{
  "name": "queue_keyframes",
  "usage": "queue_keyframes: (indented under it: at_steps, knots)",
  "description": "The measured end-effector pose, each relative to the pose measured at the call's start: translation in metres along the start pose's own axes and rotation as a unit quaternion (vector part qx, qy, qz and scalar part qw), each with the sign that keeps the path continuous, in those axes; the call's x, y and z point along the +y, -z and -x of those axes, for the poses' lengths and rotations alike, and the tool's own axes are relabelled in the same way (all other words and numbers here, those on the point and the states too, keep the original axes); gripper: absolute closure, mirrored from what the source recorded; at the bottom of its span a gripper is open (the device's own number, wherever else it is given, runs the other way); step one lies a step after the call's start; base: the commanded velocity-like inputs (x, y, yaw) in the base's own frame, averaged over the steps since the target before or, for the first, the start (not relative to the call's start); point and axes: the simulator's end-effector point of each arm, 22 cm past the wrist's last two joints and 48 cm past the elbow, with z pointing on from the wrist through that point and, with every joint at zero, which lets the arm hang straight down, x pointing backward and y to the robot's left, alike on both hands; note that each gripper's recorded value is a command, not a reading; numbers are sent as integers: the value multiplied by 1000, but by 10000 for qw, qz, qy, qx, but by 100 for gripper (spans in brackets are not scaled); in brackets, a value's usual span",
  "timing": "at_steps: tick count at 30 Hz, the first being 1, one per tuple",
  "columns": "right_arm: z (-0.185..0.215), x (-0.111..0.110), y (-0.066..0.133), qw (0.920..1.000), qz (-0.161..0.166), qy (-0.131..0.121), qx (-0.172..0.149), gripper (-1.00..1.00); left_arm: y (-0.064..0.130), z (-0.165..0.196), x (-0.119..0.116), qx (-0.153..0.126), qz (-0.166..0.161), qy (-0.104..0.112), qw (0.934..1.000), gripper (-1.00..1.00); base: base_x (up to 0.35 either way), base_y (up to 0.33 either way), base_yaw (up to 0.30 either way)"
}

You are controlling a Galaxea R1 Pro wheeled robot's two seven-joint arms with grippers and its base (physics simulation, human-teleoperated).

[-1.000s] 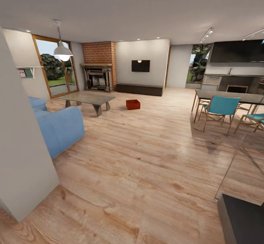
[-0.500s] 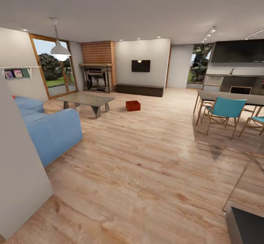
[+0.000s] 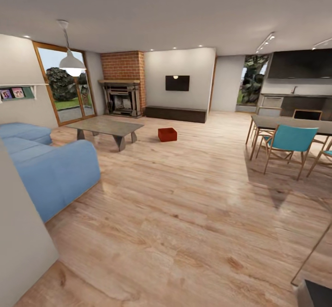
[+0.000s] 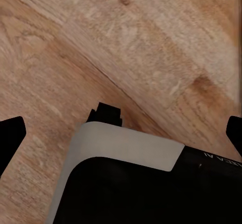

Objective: Move the two storage containers from the living room to the garage. In the garage, place one container on the floor and stack the other container on top of it (either order is fine).

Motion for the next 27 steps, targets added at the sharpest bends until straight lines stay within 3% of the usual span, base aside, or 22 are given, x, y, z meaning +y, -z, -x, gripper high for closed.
queue_keyframes:
  at_steps: [27]
  knots:
    - [0,0,0,10000,0,0,1,-100,0,0,0,0,0,-1,10000,-100,322,0,0]
